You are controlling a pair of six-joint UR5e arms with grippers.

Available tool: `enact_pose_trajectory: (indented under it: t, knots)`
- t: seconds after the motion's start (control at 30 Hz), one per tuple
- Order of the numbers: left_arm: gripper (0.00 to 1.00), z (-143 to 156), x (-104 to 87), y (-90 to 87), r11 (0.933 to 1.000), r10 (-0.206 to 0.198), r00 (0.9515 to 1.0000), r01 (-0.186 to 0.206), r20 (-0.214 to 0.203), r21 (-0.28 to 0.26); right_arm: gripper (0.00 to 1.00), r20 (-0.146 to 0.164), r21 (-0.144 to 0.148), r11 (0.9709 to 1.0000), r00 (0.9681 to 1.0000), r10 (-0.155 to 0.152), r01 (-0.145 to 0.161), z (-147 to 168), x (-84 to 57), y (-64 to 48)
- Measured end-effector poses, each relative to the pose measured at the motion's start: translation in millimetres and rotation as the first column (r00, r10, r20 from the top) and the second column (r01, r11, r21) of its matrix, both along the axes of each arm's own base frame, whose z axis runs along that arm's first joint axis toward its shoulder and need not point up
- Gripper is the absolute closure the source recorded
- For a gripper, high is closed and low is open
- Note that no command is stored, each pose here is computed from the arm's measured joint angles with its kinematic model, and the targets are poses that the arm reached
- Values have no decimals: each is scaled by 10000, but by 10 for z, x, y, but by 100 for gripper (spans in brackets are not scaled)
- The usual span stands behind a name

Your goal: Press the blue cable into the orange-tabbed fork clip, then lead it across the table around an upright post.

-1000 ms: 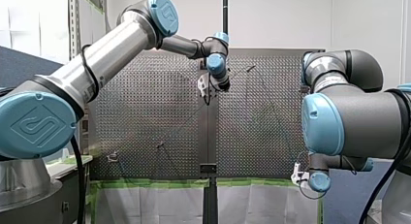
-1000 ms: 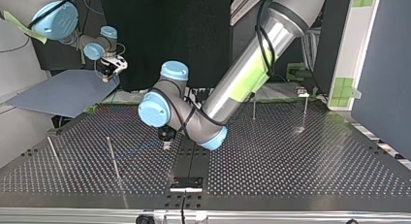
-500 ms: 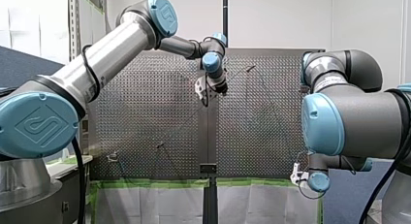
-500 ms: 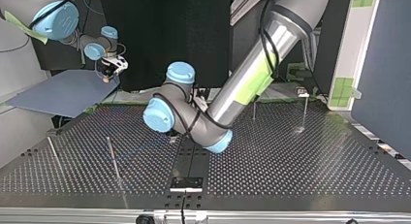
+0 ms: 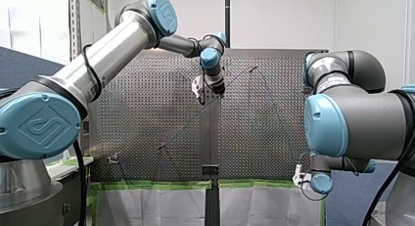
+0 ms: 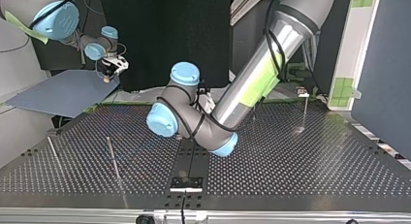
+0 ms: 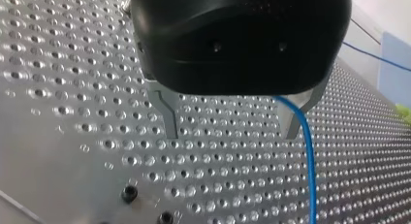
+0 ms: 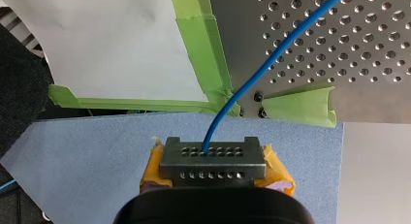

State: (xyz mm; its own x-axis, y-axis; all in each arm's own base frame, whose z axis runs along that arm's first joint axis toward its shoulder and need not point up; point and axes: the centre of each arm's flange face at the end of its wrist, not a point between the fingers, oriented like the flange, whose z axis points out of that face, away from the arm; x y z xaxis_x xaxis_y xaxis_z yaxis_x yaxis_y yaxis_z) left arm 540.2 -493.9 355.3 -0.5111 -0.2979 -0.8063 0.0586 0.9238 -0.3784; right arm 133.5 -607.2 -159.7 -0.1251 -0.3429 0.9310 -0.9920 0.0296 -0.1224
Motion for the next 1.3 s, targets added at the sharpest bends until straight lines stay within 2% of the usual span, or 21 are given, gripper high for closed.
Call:
enact_pose_trajectory:
  t: [0.27,0.47,0.63,0.8,0.93,1.03,1.13,1.23,1.3]
  knots:
    - [0,87,-135,-62,9982,-601,9978,600,-291,-38,100,0,0,10000,10000,1,-1,0,1,0]
    - [0,342,-253,-51,9968,-781,9969,779,-118,-177,100,4,22,10000,10000,12,-12,-1,2,3]
    - [0,439,-311,-47,9963,-846,9964,845,-58,-164,100,4,47,10000,10000,36,-37,-3,10,8]
    - [0,671,-554,-100,9935,-1125,9936,1123,92,162,100,-10,60,10000,10000,74,-74,-4,26,13]
    - [0,916,-738,-119,9901,-1371,9895,1354,448,379,100,-6,62,9999,10000,79,-79,-4,30,14]
    - [0,1068,-860,-169,9858,-1649,9829,1616,816,455,100,-4,62,9999,10000,82,-82,-4,31,14]
    - [0,1133,-945,-259,9792,-2006,9729,1957,1146,528,100,2,62,9999,10000,97,-97,-4,33,14]
    - [0,1161,-1027,-381,9679,-2506,9571,2445,1455,582,100,18,62,9999,9999,138,-138,-4,38,15]
    - [0,1165,-1084,-473,9577,-2876,9433,2809,1655,631,100,31,62,9998,9998,174,-174,-4,42,15]
